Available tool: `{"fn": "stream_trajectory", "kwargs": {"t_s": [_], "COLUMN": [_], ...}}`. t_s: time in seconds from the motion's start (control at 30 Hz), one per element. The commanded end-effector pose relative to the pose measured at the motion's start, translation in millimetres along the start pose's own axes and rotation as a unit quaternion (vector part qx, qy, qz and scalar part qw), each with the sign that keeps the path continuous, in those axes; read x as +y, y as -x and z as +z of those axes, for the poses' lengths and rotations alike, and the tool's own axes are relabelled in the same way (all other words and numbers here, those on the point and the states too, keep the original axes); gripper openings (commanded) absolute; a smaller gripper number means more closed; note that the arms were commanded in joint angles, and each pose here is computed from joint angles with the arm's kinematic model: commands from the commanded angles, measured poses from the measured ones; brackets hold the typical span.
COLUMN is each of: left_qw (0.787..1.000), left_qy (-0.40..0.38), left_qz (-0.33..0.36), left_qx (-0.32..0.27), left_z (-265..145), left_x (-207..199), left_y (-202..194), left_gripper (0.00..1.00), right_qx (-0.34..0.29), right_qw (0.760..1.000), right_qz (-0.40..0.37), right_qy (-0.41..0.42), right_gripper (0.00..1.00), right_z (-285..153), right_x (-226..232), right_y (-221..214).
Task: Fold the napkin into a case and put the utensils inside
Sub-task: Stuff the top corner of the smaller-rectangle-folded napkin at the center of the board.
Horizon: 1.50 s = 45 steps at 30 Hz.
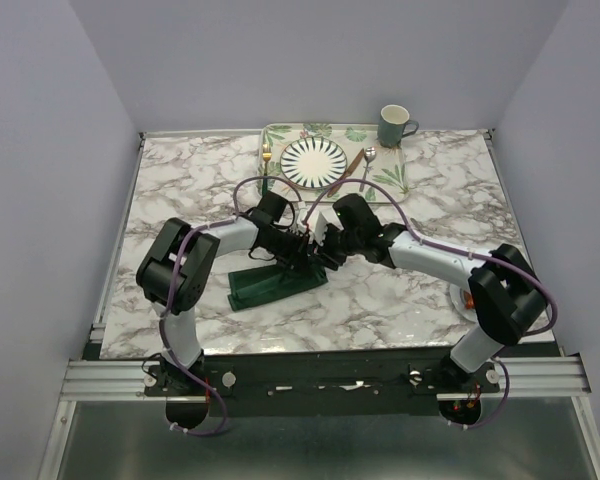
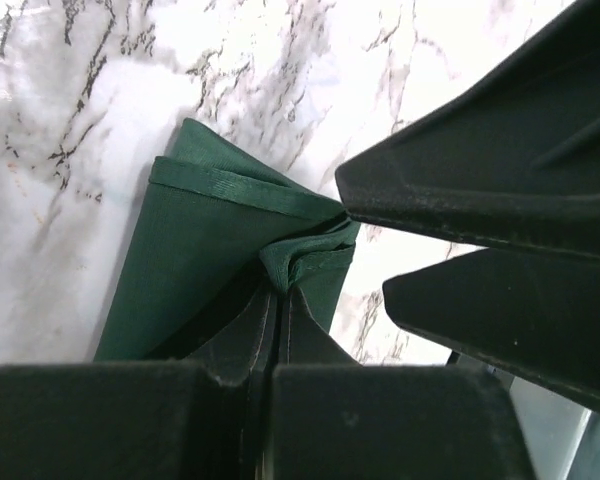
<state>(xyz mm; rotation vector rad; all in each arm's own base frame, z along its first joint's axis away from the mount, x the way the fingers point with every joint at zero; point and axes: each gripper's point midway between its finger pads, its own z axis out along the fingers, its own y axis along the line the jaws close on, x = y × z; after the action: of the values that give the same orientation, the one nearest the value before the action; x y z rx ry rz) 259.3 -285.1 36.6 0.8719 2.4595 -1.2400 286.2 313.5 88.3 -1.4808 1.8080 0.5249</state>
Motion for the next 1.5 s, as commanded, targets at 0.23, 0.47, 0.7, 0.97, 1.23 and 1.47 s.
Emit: {"fn": "stream_trajectory", "kwargs": {"t_s": [0.23, 0.47, 0.7, 0.97, 1.23, 1.47], "left_qw": [0.992, 0.988, 0.985, 0.985, 0.984, 0.984], "left_qy": [-0.025, -0.054, -0.026, -0.003, -0.010, -0.008], "left_qz": [0.002, -0.011, 0.000, 0.037, 0.095, 0.162], "left_qx": [0.127, 0.142, 0.170, 0.170, 0.150, 0.072], "left_z": [-18, -13, -10, 7, 11, -11], "left_x": [2, 9, 33, 63, 57, 27], "left_y": [-50, -57, -36, 5, 29, 46], "left_gripper": [0.00, 0.00, 0.00, 0.00, 0.00, 0.00], "right_qx": [-0.030, -0.029, -0.021, -0.038, -0.054, -0.016], "right_qw": [0.998, 0.993, 0.995, 0.998, 0.985, 0.929], "right_qz": [-0.050, -0.113, -0.093, 0.012, 0.164, 0.364], "right_qy": [-0.013, 0.028, 0.005, -0.052, -0.012, 0.062], "right_gripper": [0.41, 0.35, 0.36, 0.39, 0.40, 0.37], "right_z": [5, 14, 19, -9, -48, -37], "right_x": [-6, 17, 9, -42, -60, -33], "right_y": [11, 1, 4, 5, -4, -5]}}
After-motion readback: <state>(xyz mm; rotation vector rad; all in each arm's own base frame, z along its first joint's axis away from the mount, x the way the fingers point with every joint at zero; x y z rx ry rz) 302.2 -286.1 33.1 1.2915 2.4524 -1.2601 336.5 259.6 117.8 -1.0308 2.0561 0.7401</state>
